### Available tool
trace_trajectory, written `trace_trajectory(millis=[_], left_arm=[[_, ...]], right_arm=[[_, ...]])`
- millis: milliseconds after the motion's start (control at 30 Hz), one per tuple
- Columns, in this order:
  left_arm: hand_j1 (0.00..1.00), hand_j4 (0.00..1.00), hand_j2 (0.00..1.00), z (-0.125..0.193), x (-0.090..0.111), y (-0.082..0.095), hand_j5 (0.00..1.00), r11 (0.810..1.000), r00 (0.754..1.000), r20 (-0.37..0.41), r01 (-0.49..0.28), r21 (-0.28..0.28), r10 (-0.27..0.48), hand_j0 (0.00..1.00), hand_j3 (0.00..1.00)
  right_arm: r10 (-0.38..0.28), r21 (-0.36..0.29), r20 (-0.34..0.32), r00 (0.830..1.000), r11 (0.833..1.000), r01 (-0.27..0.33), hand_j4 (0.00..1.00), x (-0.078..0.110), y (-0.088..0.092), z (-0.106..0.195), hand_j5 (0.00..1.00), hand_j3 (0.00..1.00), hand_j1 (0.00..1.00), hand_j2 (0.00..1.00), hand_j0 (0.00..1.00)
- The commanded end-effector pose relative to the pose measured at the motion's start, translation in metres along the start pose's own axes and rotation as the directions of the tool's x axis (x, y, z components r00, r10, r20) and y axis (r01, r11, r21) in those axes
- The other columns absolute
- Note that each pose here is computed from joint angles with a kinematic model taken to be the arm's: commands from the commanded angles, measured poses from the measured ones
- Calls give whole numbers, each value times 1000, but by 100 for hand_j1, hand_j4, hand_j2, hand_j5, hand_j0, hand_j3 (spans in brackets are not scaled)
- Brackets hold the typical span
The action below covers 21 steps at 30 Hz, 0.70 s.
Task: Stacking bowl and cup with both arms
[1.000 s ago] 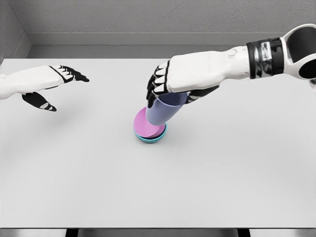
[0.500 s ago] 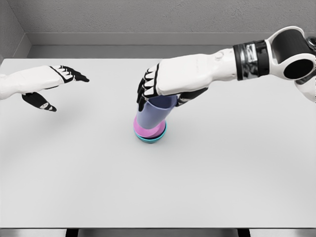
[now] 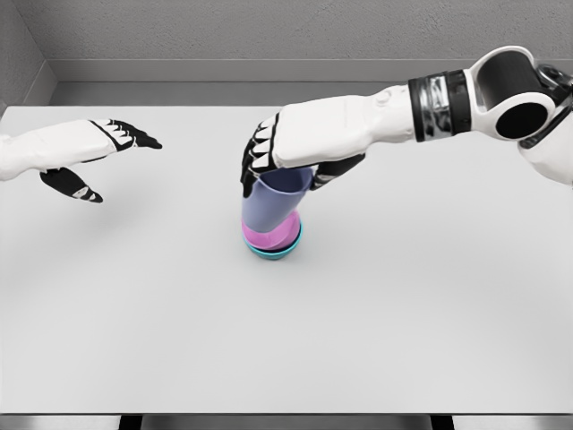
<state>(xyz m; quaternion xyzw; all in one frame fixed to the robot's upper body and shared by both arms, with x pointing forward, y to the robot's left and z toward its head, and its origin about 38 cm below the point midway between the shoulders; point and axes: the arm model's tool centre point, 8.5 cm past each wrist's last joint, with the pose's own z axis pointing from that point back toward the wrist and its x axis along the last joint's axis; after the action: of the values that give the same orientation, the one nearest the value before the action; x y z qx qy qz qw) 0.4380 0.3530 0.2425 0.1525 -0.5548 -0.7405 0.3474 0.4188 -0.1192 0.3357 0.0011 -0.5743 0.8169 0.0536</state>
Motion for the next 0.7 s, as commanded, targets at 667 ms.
trace_trajectory(millis=[667], left_arm=[[100, 100, 100, 0, 0, 0, 100, 1000, 1000, 0, -7, 5, 7, 100, 100]], right_arm=[[-7, 18, -6, 1000, 1000, 7, 72, -9, -6, -14, 72, 72, 72, 72, 72]])
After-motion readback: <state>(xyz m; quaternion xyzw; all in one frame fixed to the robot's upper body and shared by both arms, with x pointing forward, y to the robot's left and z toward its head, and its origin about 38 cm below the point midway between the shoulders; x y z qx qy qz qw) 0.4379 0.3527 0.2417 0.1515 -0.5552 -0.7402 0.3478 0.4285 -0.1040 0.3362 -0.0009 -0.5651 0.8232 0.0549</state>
